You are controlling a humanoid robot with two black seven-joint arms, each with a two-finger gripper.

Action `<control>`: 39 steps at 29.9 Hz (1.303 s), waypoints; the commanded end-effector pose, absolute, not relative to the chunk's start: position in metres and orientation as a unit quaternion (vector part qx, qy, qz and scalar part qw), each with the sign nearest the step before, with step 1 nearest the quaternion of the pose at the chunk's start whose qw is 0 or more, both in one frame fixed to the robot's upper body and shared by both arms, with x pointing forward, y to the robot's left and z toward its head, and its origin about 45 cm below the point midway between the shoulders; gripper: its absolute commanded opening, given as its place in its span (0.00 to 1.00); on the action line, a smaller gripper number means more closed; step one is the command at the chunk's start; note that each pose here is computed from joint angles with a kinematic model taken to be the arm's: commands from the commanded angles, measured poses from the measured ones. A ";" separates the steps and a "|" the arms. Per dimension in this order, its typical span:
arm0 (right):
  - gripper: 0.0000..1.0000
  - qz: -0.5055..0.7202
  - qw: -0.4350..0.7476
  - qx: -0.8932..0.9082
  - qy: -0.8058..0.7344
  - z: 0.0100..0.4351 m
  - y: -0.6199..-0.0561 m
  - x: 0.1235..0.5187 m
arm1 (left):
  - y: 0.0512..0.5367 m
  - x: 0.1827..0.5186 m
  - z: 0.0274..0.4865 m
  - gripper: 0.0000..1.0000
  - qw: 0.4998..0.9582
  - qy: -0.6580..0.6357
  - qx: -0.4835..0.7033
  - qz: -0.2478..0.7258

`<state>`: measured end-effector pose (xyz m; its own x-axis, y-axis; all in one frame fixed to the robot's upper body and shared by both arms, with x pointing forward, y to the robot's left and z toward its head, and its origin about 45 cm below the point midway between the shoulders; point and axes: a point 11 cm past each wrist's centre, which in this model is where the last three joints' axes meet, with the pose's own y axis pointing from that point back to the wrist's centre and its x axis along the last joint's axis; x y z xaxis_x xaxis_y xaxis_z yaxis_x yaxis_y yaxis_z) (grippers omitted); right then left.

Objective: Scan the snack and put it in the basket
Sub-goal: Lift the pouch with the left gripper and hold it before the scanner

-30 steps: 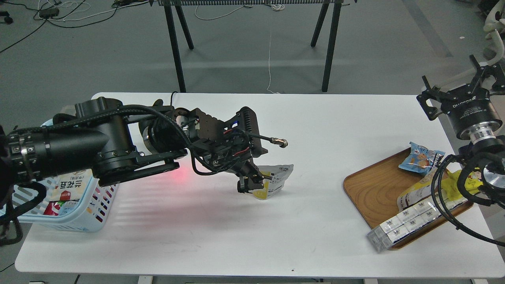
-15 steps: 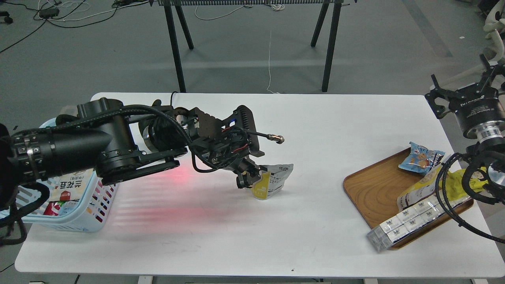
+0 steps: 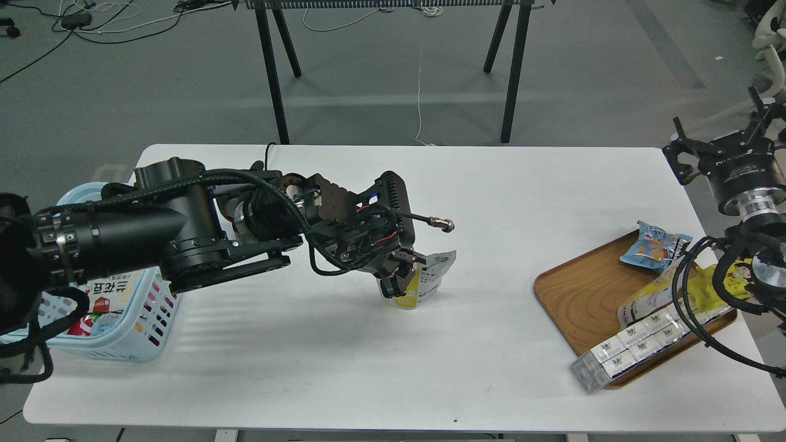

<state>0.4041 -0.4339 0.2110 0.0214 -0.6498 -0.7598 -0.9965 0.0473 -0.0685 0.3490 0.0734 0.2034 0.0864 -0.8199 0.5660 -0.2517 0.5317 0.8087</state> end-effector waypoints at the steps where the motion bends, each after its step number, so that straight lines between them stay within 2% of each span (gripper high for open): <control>1: 0.99 0.267 0.325 -0.637 0.647 0.211 -0.434 0.404 | 0.070 0.347 0.209 0.00 0.604 -0.638 0.415 -0.235; 8: 0.99 0.267 0.325 -0.637 0.647 0.211 -0.434 0.404 | 0.076 0.340 0.259 0.00 0.621 -0.663 0.362 -0.208; 13: 0.99 0.266 0.325 -0.637 0.647 0.212 -0.434 0.404 | 0.115 0.338 0.283 0.01 0.626 -0.662 0.360 -0.200; 28: 0.99 0.265 0.326 -0.637 0.647 0.212 -0.435 0.405 | 0.237 0.345 0.276 0.01 0.638 -0.589 0.466 -0.169; 39: 0.99 0.266 0.325 -0.636 0.648 0.211 -0.435 0.404 | 0.271 0.346 0.278 0.01 0.634 -0.569 0.501 -0.153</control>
<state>0.4038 -0.4344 0.2109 0.0204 -0.6497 -0.7599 -0.9964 0.0491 -0.0687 0.3465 0.2688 0.2783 0.3018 -0.7637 0.5707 -0.3750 0.4553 0.8075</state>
